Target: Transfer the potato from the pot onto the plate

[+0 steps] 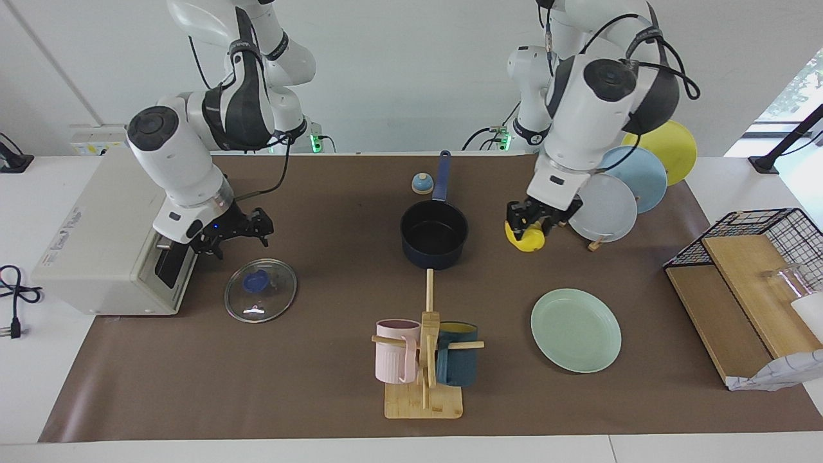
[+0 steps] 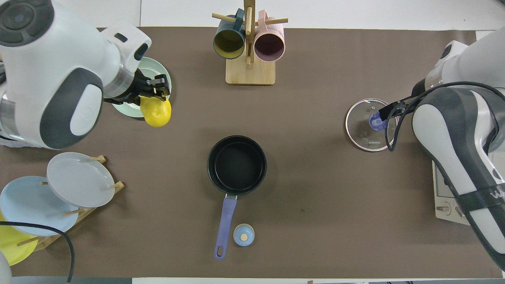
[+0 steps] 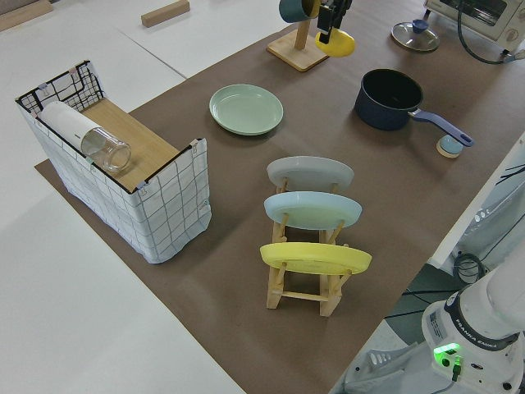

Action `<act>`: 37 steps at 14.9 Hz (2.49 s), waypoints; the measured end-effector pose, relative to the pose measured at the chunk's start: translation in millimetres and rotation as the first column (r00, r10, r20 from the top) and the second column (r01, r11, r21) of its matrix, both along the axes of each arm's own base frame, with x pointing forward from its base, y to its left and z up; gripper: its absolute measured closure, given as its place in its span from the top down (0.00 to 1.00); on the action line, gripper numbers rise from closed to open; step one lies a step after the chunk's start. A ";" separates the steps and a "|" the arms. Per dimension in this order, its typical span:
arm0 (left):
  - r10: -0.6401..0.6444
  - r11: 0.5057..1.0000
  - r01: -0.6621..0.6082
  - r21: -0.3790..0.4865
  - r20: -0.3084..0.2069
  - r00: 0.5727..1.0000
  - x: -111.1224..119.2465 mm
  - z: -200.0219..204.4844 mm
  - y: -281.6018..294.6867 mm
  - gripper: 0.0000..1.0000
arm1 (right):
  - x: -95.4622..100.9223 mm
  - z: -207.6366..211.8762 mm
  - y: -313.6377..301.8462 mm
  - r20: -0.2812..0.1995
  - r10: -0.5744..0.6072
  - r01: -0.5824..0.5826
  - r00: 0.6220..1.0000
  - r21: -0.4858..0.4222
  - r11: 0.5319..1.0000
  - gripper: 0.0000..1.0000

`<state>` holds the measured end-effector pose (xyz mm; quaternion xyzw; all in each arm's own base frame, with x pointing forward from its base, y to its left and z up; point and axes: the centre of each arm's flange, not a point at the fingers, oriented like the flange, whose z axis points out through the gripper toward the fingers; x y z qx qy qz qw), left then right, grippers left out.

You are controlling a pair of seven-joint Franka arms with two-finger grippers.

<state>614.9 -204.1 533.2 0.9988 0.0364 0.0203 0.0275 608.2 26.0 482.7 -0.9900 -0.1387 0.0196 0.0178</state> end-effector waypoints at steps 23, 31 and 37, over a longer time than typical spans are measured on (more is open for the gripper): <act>-0.151 0.988 0.150 0.031 0.072 0.986 97.4 -179.2 94.9 1.00 | -53.8 106.4 -12.9 -0.037 -0.169 0.169 0.985 -0.009 0.986 1.00; -0.102 0.994 0.100 0.034 0.042 0.994 30.1 15.2 142.3 1.00 | -53.9 104.0 -23.5 -0.043 -0.187 0.186 0.981 -0.018 0.982 1.00; -0.104 0.994 0.108 0.035 -0.087 0.991 -57.0 103.1 151.3 1.00 | -63.2 109.4 -22.4 -0.042 -0.184 0.183 0.982 -0.017 0.983 1.00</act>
